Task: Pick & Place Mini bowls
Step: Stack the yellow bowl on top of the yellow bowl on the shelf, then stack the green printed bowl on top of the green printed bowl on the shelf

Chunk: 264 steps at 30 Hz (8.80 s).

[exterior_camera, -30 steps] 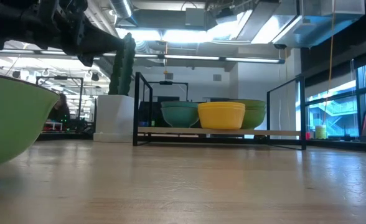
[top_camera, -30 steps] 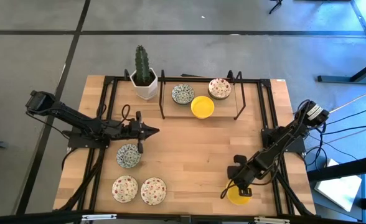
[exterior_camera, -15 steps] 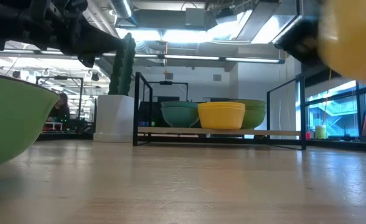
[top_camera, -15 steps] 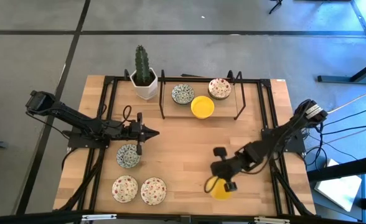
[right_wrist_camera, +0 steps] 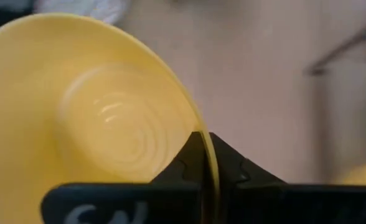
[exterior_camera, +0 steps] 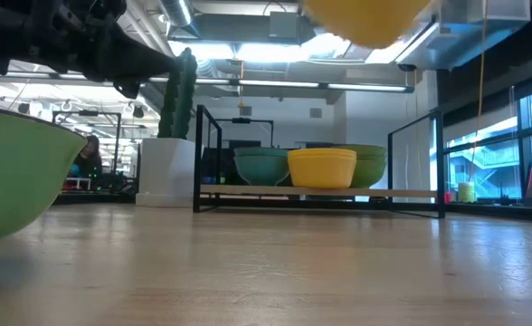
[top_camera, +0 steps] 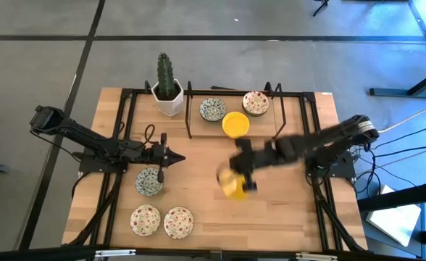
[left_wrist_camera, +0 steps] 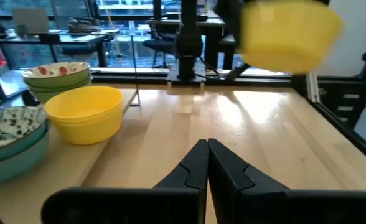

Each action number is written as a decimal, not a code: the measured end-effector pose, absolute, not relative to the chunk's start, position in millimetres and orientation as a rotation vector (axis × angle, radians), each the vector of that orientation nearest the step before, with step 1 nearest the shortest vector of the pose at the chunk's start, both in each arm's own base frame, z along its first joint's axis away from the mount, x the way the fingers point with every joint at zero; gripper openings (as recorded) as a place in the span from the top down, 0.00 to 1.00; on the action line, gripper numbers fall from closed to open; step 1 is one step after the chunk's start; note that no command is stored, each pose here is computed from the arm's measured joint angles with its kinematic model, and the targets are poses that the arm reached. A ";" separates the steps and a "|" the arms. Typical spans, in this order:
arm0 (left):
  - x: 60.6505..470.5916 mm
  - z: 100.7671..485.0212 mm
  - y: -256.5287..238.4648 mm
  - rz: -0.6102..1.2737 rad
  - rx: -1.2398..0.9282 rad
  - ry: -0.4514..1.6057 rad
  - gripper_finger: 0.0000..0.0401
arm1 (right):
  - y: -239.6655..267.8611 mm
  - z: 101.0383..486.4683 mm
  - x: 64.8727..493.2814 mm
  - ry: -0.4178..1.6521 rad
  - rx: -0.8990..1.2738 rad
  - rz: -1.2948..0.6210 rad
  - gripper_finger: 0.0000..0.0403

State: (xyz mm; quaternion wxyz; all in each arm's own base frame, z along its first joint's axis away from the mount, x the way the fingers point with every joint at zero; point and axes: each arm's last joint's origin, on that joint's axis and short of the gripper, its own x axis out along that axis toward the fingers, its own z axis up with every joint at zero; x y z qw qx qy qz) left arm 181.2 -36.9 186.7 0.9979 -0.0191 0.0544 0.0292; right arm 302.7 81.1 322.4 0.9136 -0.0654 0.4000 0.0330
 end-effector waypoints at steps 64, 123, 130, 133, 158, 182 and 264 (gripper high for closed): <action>177.8 175.1 -29.0 0.323 -0.017 0.210 0.99 | -185.2 341.2 294.6 0.942 0.157 -0.220 0.98; 178.9 179.3 -30.0 0.296 -0.092 0.161 0.99 | -175.5 299.5 305.7 1.090 0.189 -0.224 0.98; 178.9 179.1 -30.0 0.294 -0.061 0.167 0.99 | -180.6 281.4 312.6 1.149 0.223 -0.224 0.98; 178.9 179.0 -30.0 0.294 -0.058 0.168 0.99 | -182.5 274.1 315.7 1.172 0.226 -0.226 0.98; 179.0 179.4 -30.0 0.296 -0.087 0.161 0.99 | -188.8 249.3 324.1 1.264 0.178 -0.208 0.77; 179.2 180.8 -30.1 0.295 -0.102 0.145 0.99 | -186.6 272.0 330.0 1.223 0.165 -0.216 0.66; 177.8 185.3 -46.7 0.052 0.322 0.132 0.99 | 1.7 263.8 140.5 0.068 -0.180 0.268 0.99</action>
